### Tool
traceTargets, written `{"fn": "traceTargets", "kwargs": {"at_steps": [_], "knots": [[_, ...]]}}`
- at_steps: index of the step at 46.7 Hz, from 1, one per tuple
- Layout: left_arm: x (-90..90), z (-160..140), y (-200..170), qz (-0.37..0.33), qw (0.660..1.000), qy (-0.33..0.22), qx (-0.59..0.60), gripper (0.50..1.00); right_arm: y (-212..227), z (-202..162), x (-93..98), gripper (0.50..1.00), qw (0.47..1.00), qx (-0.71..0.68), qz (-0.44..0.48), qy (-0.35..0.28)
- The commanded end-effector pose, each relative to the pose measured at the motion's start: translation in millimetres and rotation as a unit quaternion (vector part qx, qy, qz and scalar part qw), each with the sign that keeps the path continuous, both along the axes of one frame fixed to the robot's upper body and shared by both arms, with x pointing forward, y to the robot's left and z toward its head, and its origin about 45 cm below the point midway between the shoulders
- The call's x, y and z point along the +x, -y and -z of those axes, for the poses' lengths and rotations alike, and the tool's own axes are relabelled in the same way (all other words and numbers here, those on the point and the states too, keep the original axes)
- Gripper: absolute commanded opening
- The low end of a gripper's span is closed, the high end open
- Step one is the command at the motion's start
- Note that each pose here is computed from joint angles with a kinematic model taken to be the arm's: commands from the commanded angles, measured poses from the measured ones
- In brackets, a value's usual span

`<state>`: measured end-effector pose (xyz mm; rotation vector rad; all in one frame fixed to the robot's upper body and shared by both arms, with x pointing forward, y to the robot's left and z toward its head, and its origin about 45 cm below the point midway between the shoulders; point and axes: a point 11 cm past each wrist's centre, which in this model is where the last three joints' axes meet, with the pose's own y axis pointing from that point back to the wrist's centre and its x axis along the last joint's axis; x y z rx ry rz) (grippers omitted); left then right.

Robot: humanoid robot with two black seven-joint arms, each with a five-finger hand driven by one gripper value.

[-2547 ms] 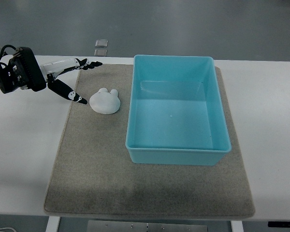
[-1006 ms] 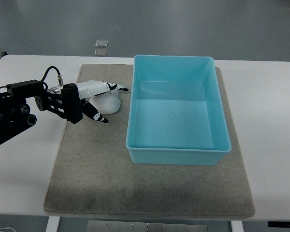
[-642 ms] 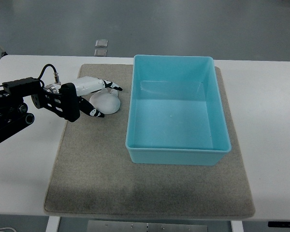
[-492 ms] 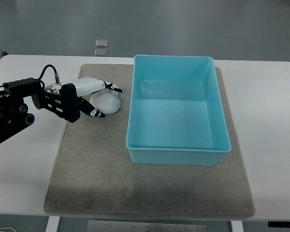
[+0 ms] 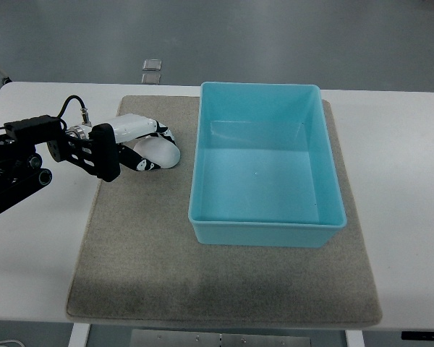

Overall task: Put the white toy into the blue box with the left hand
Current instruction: 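Close the left hand fingers around the white rabbit toy, then lift the rabbit toy with the left hand, away from the mat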

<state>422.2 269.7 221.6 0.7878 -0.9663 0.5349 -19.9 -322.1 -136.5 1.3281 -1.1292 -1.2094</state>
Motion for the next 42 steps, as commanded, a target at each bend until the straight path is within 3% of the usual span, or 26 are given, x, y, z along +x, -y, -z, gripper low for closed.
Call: {"fn": "traceTargets", "kwargs": {"at_steps": [1, 9, 22, 29, 42], "knots": [[2.9, -5, -1, -0.002, 1.000, 0.005, 0.000, 0.587, 0, 0, 0.0, 0.936, 1.000, 0.000, 0.000, 0.000], [11.1, -14, -8, -0.014, 1.000, 0.017, 0.003, 0.501, 0, 0, 0.0, 0.936, 1.000, 0.000, 0.000, 0.000], [16.6, -26, -18, -0.024, 0.999, 0.030, 0.007, 0.500, 0, 0, 0.0, 0.936, 1.000, 0.000, 0.000, 0.000], [23.6, -58, -44, -0.047, 0.997, 0.061, 0.013, 0.500, 0, 0, 0.0, 0.936, 1.000, 0.000, 0.000, 0.000], [36.6, -116, -59, -0.060, 0.991, 0.115, 0.010, 0.500, 0, 0, 0.0, 0.936, 1.000, 0.000, 0.000, 0.000]]}}
